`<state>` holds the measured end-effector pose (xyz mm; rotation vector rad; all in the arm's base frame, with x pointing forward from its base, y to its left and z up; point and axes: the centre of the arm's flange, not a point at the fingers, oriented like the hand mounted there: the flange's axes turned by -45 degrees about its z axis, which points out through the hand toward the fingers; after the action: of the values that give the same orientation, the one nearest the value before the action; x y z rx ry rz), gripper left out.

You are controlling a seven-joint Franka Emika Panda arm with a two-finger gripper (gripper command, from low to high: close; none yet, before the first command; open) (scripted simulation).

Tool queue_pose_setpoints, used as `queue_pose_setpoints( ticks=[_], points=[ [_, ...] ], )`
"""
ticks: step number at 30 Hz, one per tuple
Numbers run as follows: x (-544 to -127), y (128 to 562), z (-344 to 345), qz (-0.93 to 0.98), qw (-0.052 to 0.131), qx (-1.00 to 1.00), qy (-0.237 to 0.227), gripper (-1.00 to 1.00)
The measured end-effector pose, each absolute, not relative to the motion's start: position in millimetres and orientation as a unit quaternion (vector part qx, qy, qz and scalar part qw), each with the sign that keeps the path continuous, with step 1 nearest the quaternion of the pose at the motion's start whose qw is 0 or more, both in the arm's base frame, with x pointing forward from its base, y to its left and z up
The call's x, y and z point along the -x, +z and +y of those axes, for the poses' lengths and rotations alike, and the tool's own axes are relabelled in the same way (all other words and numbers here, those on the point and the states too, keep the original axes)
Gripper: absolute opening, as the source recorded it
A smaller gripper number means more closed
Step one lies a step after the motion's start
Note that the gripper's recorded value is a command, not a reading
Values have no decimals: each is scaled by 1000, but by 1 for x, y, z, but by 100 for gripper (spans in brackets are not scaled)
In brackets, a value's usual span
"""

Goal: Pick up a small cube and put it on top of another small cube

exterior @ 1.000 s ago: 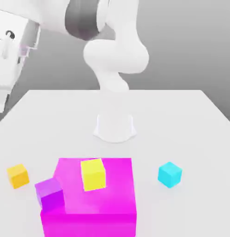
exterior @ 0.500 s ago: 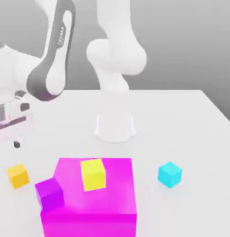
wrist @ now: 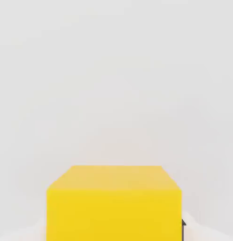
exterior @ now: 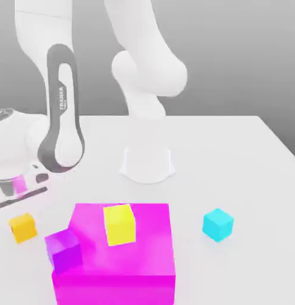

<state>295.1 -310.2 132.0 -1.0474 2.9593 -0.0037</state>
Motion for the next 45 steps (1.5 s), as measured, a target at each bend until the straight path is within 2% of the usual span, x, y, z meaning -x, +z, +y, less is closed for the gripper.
queue_pose_setpoints(
  ticks=[6,9,13,17,19,21,24,31,33,34,36,39,45],
  points=[
    [-300,188,-306,939,-1,344,0,-100],
    [-342,210,-286,914,6,407,-10,-100],
    [-407,247,-243,867,31,496,-29,-100],
    [-449,278,-148,812,57,581,-28,-100],
    [-447,286,-114,801,64,595,-22,-100],
    [-447,290,-50,766,67,639,-15,-100],
    [-426,294,28,726,67,685,-4,-100],
    [-340,276,159,629,44,776,6,-100],
    [-310,263,177,609,27,793,4,-100],
    [-300,254,176,608,12,794,1,-100],
    [-294,241,173,609,-6,793,-4,-100],
    [-293,224,167,611,-23,791,-10,-100],
    [-292,198,162,612,-40,790,-12,-100]
  ],
)
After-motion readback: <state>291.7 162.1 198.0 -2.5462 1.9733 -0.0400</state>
